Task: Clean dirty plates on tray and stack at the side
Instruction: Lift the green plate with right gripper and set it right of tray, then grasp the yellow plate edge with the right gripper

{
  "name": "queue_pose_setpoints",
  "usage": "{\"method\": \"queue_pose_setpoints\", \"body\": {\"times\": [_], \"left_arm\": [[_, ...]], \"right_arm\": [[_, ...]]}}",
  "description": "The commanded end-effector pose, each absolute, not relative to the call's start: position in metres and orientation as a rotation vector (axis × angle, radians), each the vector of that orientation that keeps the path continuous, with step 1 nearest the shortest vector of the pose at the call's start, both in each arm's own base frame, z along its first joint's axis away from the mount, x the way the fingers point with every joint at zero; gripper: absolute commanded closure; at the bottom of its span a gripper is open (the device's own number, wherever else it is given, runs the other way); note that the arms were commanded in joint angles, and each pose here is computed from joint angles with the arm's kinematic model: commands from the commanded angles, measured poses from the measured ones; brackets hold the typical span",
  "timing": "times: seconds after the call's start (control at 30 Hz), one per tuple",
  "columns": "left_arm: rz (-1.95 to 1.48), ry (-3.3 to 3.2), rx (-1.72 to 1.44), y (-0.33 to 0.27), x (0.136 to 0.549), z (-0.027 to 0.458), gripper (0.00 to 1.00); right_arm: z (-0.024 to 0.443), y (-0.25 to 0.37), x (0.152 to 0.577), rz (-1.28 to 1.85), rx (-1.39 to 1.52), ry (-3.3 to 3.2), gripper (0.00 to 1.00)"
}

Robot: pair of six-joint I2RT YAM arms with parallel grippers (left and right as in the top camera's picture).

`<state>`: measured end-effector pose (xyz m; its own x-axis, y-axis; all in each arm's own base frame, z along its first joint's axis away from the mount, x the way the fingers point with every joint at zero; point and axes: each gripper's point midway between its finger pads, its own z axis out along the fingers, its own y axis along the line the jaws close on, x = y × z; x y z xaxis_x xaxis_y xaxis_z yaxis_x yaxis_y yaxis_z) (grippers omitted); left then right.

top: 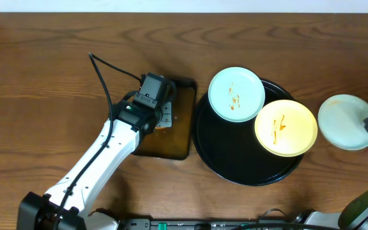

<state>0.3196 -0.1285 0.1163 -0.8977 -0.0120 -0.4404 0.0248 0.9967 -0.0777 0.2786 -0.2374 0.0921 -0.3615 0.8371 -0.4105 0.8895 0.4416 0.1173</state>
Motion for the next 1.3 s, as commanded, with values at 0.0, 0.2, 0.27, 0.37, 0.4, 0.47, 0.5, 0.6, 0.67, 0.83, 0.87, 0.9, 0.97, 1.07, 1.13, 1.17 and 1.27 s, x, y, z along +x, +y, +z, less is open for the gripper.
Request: {"method": "queue_pose_setpoints", "body": {"times": [0.0,0.2,0.27,0.37,0.4,0.47,0.5,0.6,0.67,0.83,0.87,0.9,0.97,1.07,1.13,1.17,1.27], "left_arm": [[-0.075,2.691,0.006,-0.122,0.318,0.112,0.92],[-0.075,2.691,0.007,-0.123,0.318,0.112,0.92],[-0.075,2.691,0.006,-0.122,0.318,0.112,0.92],[-0.074,2.693,0.007,-0.122,0.318,0.112,0.92],[-0.073,2.693,0.007,-0.122,0.318,0.111,0.92],[-0.073,2.694,0.007,-0.122,0.318,0.111,0.92],[-0.073,2.695,0.007,-0.122,0.318,0.111,0.92],[-0.073,2.695,0.007,-0.122,0.318,0.111,0.92],[-0.073,2.695,0.007,-0.122,0.318,0.111,0.92],[-0.073,2.695,0.007,-0.122,0.318,0.111,0.92],[-0.073,2.695,0.007,-0.122,0.318,0.111,0.92],[-0.073,2.695,0.007,-0.122,0.318,0.111,0.92],[-0.073,2.695,0.007,-0.122,0.318,0.111,0.92],[-0.073,2.695,0.007,-0.122,0.318,0.111,0.92],[-0.073,2.695,0.007,-0.122,0.318,0.111,0.92],[-0.073,2.695,0.007,-0.122,0.318,0.111,0.92],[-0.073,2.695,0.007,-0.122,0.318,0.111,0.92]], "right_arm": [[0.101,-0.203,0.31,0.126,1.198,2.38,0.66],[0.098,-0.138,0.312,0.437,0.913,2.559,0.53],[0.093,-0.125,0.306,0.457,0.88,2.613,0.54],[0.082,-0.109,0.3,0.465,0.823,2.676,0.54],[0.077,-0.106,0.298,0.446,0.819,2.696,0.53],[0.066,-0.102,0.293,0.415,0.806,2.729,0.54],[0.06,-0.098,0.291,0.415,0.797,2.737,0.54],[0.045,-0.089,0.285,0.425,0.785,2.753,0.56],[0.036,-0.083,0.282,0.446,0.785,2.752,0.61],[0.025,-0.075,0.277,0.484,0.781,2.75,0.92],[0.025,-0.075,0.277,0.486,0.78,2.749,0.96],[0.026,-0.074,0.277,0.494,0.778,2.746,0.97],[0.027,-0.073,0.278,0.51,0.773,2.739,0.99],[0.032,-0.067,0.28,0.55,0.763,2.726,0.99],[0.038,-0.066,0.277,0.548,0.759,2.721,0.99],[0.041,-0.066,0.276,0.542,0.757,2.717,0.99],[0.057,-0.062,0.273,0.529,0.726,2.696,0.99]]}}
